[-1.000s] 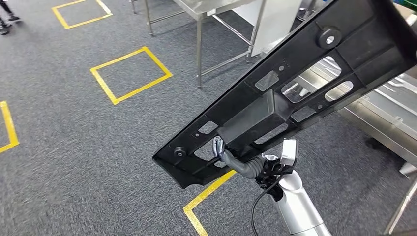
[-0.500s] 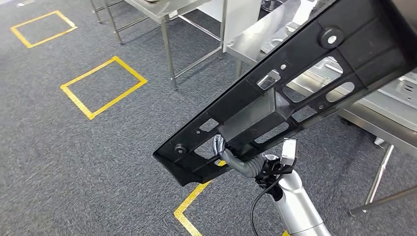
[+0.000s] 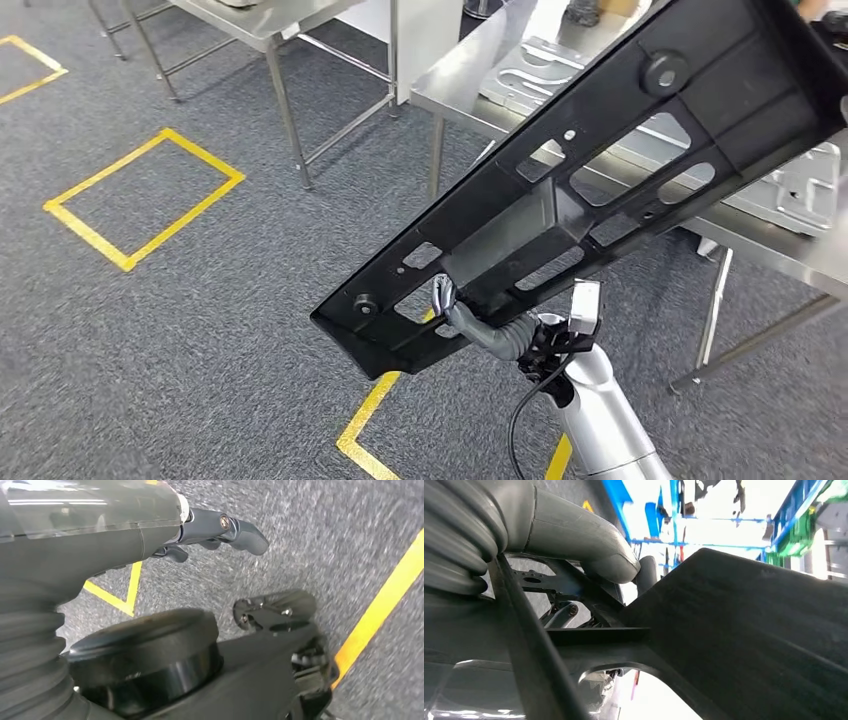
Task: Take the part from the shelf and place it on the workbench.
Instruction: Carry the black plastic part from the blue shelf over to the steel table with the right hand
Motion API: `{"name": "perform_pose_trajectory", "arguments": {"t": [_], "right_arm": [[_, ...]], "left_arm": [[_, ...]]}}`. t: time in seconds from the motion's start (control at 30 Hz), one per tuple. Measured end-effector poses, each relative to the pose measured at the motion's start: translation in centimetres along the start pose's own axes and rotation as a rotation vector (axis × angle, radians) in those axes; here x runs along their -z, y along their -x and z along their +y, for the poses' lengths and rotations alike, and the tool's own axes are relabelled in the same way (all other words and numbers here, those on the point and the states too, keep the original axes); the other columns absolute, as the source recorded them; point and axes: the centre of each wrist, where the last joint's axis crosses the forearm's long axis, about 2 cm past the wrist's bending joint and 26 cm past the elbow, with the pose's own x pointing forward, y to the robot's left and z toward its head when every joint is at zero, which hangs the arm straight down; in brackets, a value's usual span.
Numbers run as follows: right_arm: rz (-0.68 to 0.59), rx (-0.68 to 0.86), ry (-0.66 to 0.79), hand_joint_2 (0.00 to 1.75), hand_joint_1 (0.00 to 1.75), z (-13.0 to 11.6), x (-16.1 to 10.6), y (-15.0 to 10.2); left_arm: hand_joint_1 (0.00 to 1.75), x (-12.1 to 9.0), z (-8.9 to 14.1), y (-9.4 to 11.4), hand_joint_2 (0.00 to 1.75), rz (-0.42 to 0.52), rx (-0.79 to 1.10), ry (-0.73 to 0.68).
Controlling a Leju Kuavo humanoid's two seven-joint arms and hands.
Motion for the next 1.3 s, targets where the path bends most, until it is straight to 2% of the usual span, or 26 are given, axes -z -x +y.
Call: {"name": "perform_pose_trajectory", "arguments": {"t": [0.37,0.63,0.7,1.0,1.3], "right_arm": [[0.0,-0.027,0.044,1.75,1.75,-0.7,-1.8,-1.0],[0.001,-0.051,0.123,1.75,1.75,-1.2,-7.4,-2.9],[0.008,-0.061,0.131,1.75,1.75,-1.3,-8.1,-3.2],[0.031,-0.104,0.129,1.75,1.75,-2.5,-8.7,-4.3],[0.037,-0.107,0.133,1.75,1.75,-3.1,-8.6,-4.3]], "left_arm": [[0.0,0.1,-0.1,-0.3,1.75,-0.004,-0.005,0.004],[0.0,0.3,0.0,-1.2,1.75,0.0,0.029,0.017],[0.0,0.3,0.0,-1.5,1.75,0.002,0.029,0.018],[0.0,0.4,0.0,-2.2,1.75,-0.013,0.013,0.013],[0.0,0.5,0.0,-2.3,1.75,-0.019,0.004,0.011]]}}
